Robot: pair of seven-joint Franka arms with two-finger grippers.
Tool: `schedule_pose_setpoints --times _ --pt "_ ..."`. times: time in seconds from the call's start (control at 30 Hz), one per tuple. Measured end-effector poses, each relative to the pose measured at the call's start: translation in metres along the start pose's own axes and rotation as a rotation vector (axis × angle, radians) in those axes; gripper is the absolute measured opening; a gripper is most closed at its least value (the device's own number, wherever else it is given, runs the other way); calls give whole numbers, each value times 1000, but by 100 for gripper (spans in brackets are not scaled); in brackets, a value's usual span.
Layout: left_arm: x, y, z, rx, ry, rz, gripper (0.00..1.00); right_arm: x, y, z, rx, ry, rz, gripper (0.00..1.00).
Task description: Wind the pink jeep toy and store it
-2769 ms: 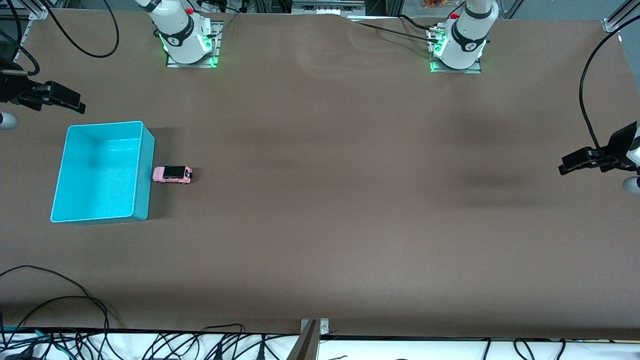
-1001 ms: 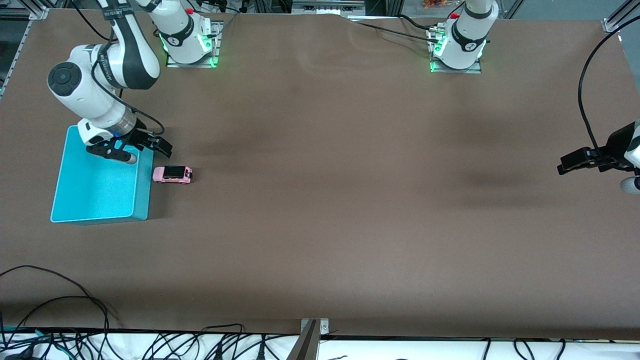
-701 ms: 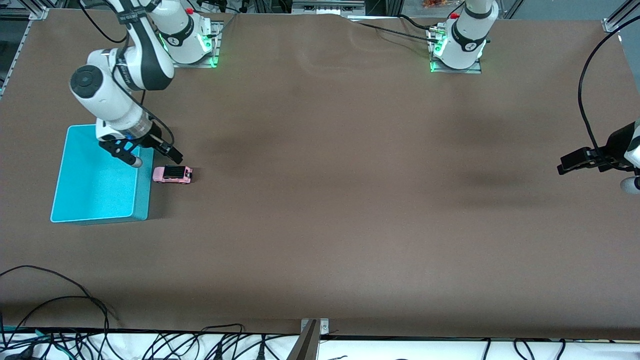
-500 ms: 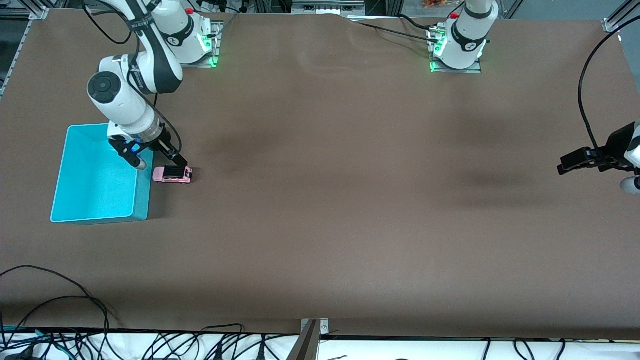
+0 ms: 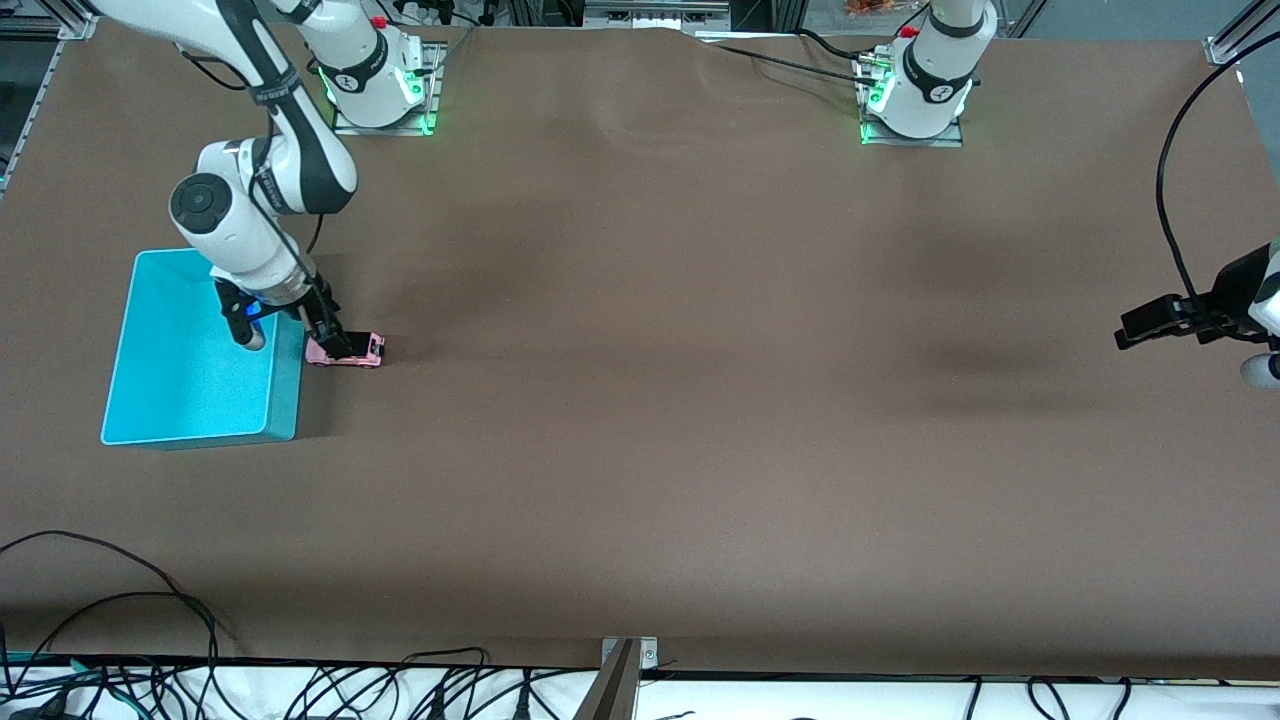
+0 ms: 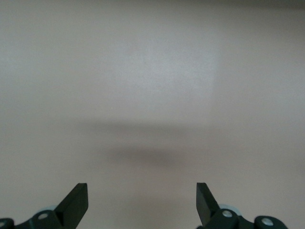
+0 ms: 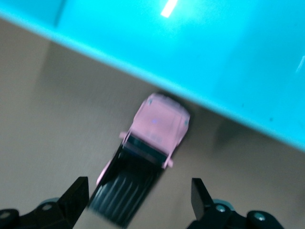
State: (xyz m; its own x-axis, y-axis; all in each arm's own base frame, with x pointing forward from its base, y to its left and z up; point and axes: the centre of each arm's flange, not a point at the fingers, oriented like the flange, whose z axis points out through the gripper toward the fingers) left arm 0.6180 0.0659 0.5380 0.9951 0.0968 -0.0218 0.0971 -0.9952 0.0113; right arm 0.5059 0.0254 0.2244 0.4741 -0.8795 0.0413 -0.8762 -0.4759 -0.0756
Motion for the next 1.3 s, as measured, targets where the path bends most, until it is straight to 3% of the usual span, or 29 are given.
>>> schedule_pose_setpoints --times 0.8,1.3 --pt "0 0 0 0 0 0 100 7 -9 26 5 -9 164 100" --pt "0 0 0 0 0 0 100 4 -5 41 -18 -22 182 99"
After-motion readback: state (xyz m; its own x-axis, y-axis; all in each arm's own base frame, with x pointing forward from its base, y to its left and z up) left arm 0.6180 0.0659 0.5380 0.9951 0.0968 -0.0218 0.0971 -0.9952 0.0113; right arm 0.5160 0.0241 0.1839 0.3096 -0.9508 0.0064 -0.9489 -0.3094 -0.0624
